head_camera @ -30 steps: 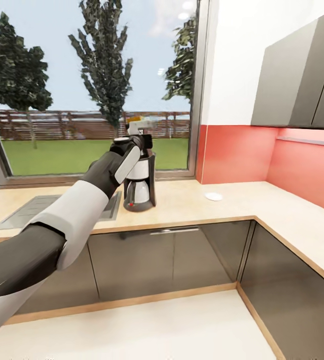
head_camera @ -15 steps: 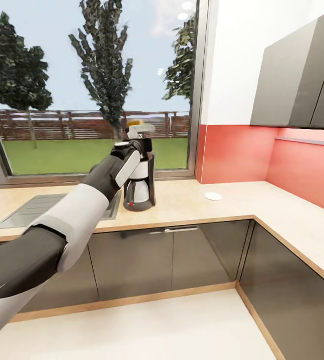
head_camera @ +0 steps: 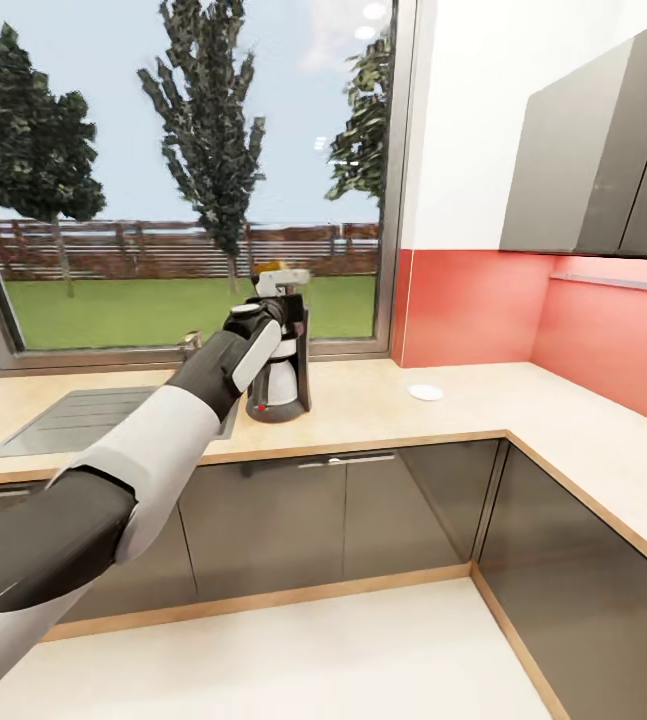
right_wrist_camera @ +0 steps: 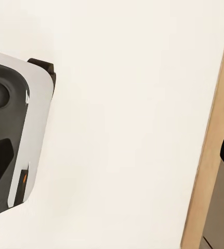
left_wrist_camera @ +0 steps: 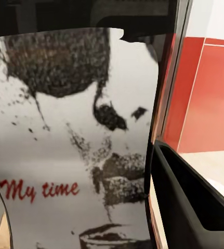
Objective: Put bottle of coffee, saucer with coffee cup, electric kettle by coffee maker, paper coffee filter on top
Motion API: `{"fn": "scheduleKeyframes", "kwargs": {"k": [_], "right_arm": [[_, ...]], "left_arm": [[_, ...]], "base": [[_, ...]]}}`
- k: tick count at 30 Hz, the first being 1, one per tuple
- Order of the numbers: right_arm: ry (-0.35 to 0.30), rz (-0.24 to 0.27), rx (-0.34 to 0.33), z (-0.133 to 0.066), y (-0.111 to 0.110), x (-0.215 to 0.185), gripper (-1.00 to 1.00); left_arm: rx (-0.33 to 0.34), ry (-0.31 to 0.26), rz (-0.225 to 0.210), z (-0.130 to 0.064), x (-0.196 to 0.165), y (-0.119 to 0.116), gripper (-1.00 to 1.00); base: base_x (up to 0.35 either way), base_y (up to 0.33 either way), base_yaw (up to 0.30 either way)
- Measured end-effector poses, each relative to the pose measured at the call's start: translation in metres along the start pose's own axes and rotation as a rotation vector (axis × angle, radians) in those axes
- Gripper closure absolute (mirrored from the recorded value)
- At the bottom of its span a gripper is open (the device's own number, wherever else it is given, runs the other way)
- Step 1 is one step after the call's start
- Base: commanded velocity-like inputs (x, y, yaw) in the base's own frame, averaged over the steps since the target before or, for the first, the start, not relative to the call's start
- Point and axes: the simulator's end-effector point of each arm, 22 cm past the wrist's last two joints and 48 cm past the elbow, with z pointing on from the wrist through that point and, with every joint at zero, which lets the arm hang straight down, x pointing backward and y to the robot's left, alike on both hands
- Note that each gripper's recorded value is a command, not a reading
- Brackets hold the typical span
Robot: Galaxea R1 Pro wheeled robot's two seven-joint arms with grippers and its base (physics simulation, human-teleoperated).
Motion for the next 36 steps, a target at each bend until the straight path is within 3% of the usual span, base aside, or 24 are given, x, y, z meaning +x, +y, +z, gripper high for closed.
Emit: {"fn": "scheduleKeyframes", "kwargs": {"k": [6,13,36], "right_arm": [[0.0,0.0,0.0,0.0,0.0,0.0,-1.0],[0.0,0.0,0.0,0.0,0.0,0.0,-1.0],[0.0,0.0,0.001,0.0,0.0,0.0,-1.0]], "left_arm": [[-0.002,-0.037,-0.023,0.001,0.003,0.002,1.0],[-0.023,0.01,-0.028,0.005,0.038,0.011,1.0],[-0.106,0.063,-0.033,0.016,0.1,0.047,1.0]], "base": [[0.0,0.0,0.0],[0.0,0.0,0.0],[0.0,0.0,0.0]]}}
